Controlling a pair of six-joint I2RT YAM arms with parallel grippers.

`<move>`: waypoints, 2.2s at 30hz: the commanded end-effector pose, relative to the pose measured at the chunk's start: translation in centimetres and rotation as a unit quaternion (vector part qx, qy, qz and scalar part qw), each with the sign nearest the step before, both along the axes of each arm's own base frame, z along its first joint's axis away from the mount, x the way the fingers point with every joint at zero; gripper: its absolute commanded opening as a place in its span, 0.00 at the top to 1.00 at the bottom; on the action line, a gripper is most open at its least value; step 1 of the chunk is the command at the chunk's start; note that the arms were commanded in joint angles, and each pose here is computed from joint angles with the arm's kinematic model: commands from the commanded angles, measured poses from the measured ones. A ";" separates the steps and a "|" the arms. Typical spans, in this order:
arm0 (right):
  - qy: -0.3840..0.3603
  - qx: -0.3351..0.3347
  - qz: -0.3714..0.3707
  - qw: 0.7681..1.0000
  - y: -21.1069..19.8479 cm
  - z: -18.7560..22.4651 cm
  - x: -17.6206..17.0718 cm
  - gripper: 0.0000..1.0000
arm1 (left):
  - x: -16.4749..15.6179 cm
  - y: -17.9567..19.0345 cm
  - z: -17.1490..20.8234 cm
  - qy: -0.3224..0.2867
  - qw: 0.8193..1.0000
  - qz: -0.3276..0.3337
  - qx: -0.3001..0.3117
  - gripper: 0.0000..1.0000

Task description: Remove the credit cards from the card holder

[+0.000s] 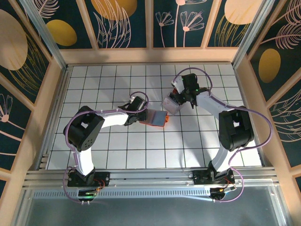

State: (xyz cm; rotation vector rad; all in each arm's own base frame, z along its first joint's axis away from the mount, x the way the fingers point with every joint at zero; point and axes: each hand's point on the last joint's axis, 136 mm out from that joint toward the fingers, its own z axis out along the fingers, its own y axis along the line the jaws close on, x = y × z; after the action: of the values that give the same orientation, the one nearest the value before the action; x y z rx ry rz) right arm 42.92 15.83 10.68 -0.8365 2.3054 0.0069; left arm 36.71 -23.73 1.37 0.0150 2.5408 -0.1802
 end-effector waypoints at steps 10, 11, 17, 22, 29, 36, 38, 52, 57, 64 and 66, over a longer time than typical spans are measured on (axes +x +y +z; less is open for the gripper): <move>-0.041 0.053 -0.034 0.997 0.0 4.5 0.7 0.78 | -2.6 1.9 -4.2 0.071 0.997 -0.006 0.038 0.29; -0.046 0.064 -0.044 0.996 -0.1 5.2 0.6 0.78 | -2.6 1.9 -4.2 0.072 0.997 -0.006 0.037 0.29; -0.050 0.160 -0.145 0.975 -0.8 8.6 -0.2 0.79 | -3.0 1.3 -3.9 0.076 0.997 -0.004 0.010 0.29; -0.023 0.242 -0.203 0.949 -0.3 8.9 -2.8 0.81 | -4.8 0.7 -4.1 0.098 0.994 -0.001 -0.043 0.29; 0.017 0.284 -0.221 0.933 1.9 7.6 -6.4 0.81 | -6.5 0.0 -3.3 0.110 0.989 0.005 -0.097 0.30; 0.046 0.262 -0.233 0.935 5.5 4.9 -9.1 0.81 | -7.6 -1.8 -2.4 0.114 0.986 -0.007 -0.121 0.30; 0.053 0.259 -0.238 0.935 6.4 4.2 -9.6 0.81 | -7.8 -2.4 -1.6 0.109 0.984 -0.007 -0.140 0.31; 0.101 0.285 -0.277 0.912 8.7 0.2 -11.2 0.86 | -4.7 -1.1 3.7 0.050 0.972 0.044 -0.226 0.34; 0.117 0.284 -0.273 0.912 9.6 -1.0 -11.2 0.85 | -3.0 -0.8 3.8 0.047 0.973 0.040 -0.224 0.35; 0.135 0.279 -0.267 0.912 10.5 -2.4 -11.1 0.86 | -1.7 -1.7 2.6 0.062 0.970 0.018 -0.234 0.48; 0.138 0.280 -0.265 0.912 10.6 -2.6 -11.0 0.86 | -1.5 -2.0 2.5 0.064 0.970 0.009 -0.235 0.49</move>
State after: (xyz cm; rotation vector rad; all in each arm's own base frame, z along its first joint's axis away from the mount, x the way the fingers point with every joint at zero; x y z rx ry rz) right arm 31.65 25.61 8.01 0.0922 2.5302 0.5090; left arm 34.56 -24.59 3.37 -0.2733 2.5707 -0.7319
